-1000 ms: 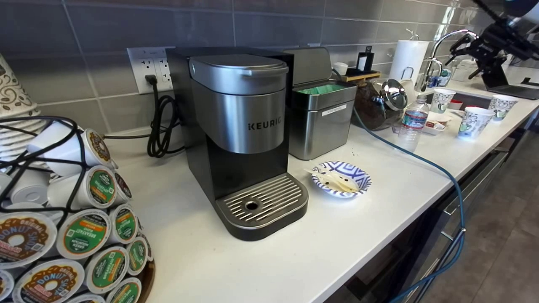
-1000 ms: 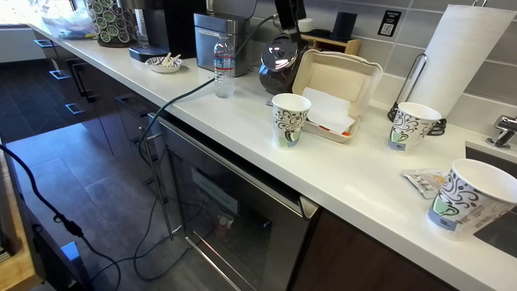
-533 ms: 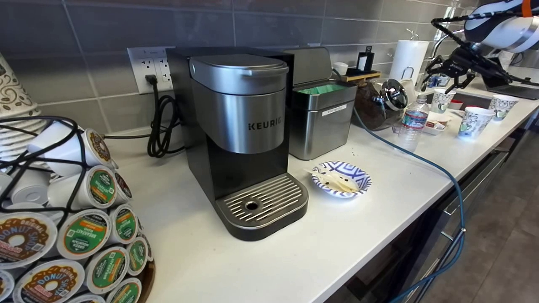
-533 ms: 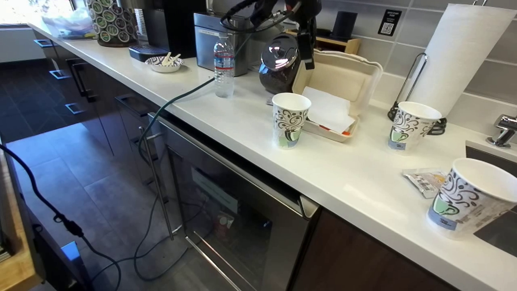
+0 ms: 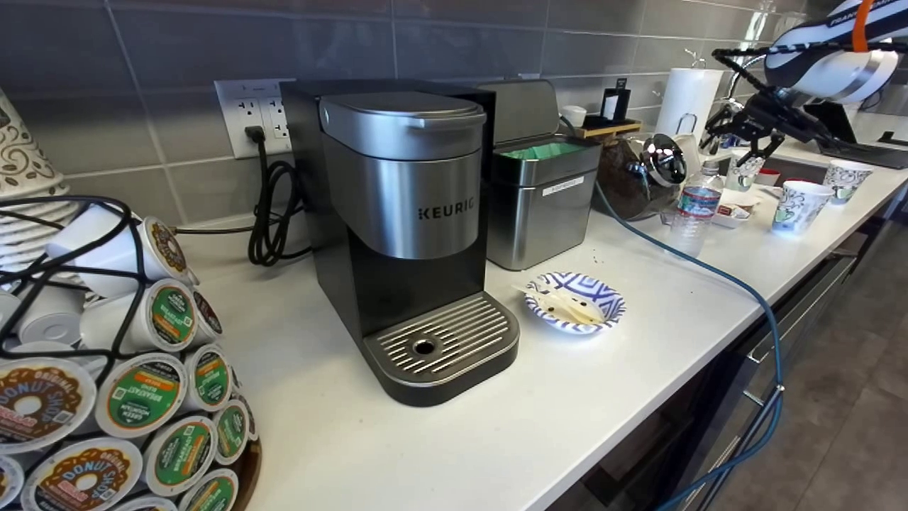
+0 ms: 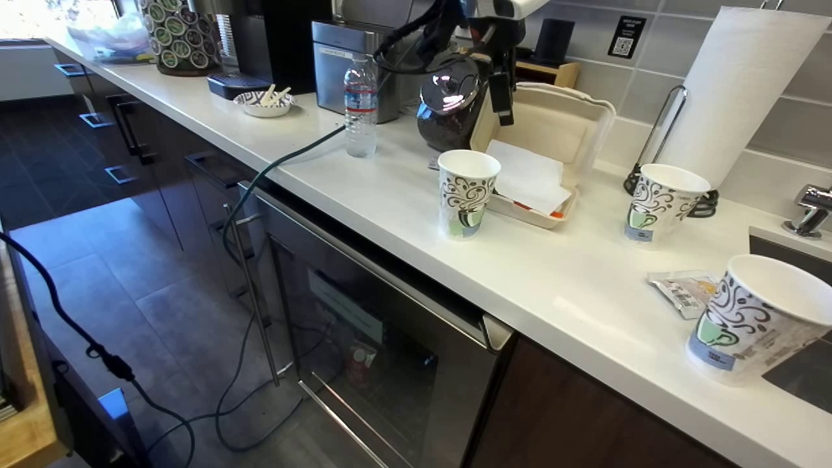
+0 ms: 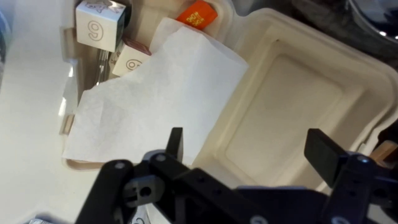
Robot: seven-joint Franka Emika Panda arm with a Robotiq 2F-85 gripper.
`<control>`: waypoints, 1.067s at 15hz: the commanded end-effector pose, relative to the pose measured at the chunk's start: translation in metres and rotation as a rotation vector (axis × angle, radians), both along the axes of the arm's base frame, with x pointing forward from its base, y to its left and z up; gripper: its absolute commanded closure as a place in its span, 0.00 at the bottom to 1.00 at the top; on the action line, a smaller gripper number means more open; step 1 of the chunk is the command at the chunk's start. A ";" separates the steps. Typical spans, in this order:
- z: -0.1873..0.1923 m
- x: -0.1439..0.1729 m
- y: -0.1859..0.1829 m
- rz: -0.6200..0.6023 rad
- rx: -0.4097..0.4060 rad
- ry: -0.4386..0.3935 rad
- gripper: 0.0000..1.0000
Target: Use the tissue to wipe the counter
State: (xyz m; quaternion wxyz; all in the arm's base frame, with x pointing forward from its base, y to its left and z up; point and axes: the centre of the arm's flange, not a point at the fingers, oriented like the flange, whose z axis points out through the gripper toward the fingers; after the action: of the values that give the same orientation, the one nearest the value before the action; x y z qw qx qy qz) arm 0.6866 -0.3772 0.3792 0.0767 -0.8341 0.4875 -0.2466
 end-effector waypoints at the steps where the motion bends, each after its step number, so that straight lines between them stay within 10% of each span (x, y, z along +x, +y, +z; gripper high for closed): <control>1: -0.040 0.037 -0.006 -0.033 -0.016 -0.040 0.00; 8: -0.074 0.053 -0.013 -0.085 -0.024 0.010 0.00; 10: -0.077 0.055 -0.013 -0.086 -0.033 0.022 0.28; 16: -0.082 0.055 -0.014 -0.090 -0.023 0.071 0.63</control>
State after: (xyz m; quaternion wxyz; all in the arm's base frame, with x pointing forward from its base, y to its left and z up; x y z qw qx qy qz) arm 0.7272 -0.3833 0.3023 0.0448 -0.8219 0.5144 -0.2406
